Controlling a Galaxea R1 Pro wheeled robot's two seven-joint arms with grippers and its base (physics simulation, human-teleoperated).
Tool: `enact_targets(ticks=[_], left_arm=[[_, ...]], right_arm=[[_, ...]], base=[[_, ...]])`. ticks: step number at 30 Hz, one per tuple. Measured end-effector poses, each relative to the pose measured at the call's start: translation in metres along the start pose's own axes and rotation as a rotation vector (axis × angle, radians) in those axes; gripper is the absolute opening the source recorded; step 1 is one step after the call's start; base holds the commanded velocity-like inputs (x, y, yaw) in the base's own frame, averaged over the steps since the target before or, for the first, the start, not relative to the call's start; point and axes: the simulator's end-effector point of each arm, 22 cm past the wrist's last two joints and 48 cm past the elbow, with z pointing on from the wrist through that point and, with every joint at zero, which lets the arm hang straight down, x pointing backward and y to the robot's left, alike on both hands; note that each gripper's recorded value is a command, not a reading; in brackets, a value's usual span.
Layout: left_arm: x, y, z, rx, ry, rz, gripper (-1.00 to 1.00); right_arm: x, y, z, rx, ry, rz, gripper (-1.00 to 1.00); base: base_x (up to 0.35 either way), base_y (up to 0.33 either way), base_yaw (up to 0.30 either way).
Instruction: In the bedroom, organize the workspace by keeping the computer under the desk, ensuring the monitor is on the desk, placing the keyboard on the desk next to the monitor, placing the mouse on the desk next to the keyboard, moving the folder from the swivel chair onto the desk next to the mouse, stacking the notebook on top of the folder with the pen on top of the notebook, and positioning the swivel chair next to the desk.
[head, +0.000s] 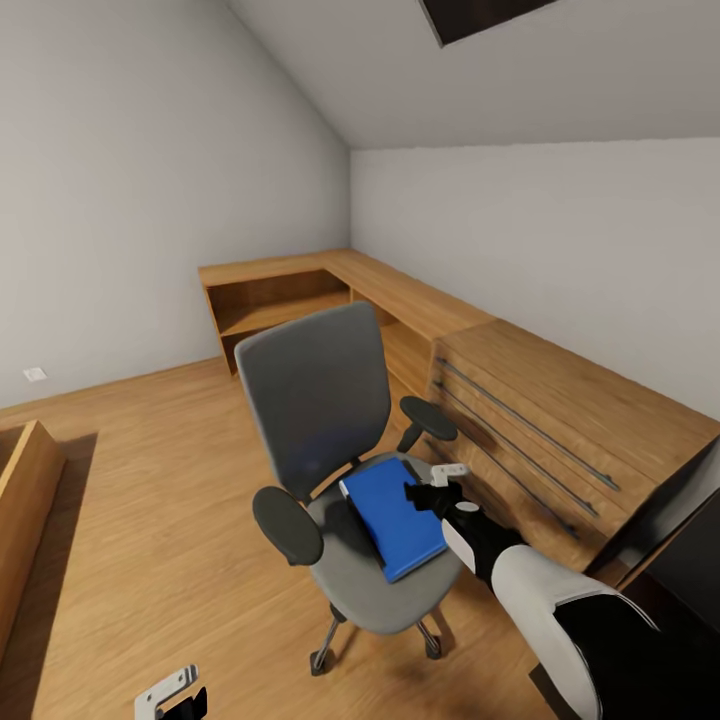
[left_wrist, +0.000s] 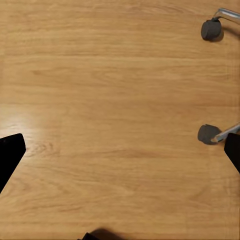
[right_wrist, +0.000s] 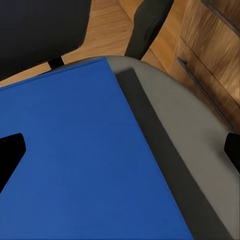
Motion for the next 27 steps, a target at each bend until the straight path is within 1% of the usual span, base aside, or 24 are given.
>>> enact_targets(ticks=[6,9,12,15,16,18,21,24,27], left_arm=[[0.006,0.003,0.009,-0.004,0.0,-0.003,1.0],[0.008,0.008,0.014,-0.015,-0.002,-0.017,1.0],[0.007,0.012,0.014,-0.023,-0.004,-0.027,1.0],[0.006,0.015,0.014,-0.028,-0.005,-0.034,1.0],[0.006,0.016,0.014,-0.029,-0.005,-0.036,1.0],[0.006,0.016,0.014,-0.028,-0.005,-0.038,1.0],[0.006,0.015,0.014,-0.026,-0.005,-0.039,1.0],[0.006,0.015,0.014,-0.026,-0.005,-0.039,1.0],[0.006,0.015,0.014,-0.025,-0.006,-0.04,1.0]], right_arm=[[-0.013,-0.008,0.006,0.004,0.024,0.021,1.0],[-0.018,-0.012,0.008,0.005,0.025,0.031,1.0],[-0.023,-0.019,0.007,0.011,0.023,0.037,1.0],[-0.025,-0.026,0.007,0.017,0.021,0.056,1.0],[-0.026,-0.027,0.006,0.017,0.02,0.073,1.0],[-0.026,-0.03,0.006,0.017,0.019,0.098,1.0],[-0.024,-0.035,0.006,0.021,0.022,0.117,1.0],[-0.019,-0.039,0.006,0.028,0.031,0.124,1.0],[-0.011,-0.049,0.006,0.042,0.045,0.129,1.0]], base=[[0.0,0.0,0.0],[0.0,0.0,0.0],[0.0,0.0,0.0],[0.0,0.0,0.0],[0.0,0.0,0.0],[0.0,0.0,0.0],[0.0,0.0,0.0],[0.008,0.0,0.0],[0.128,0.0,0.0]])
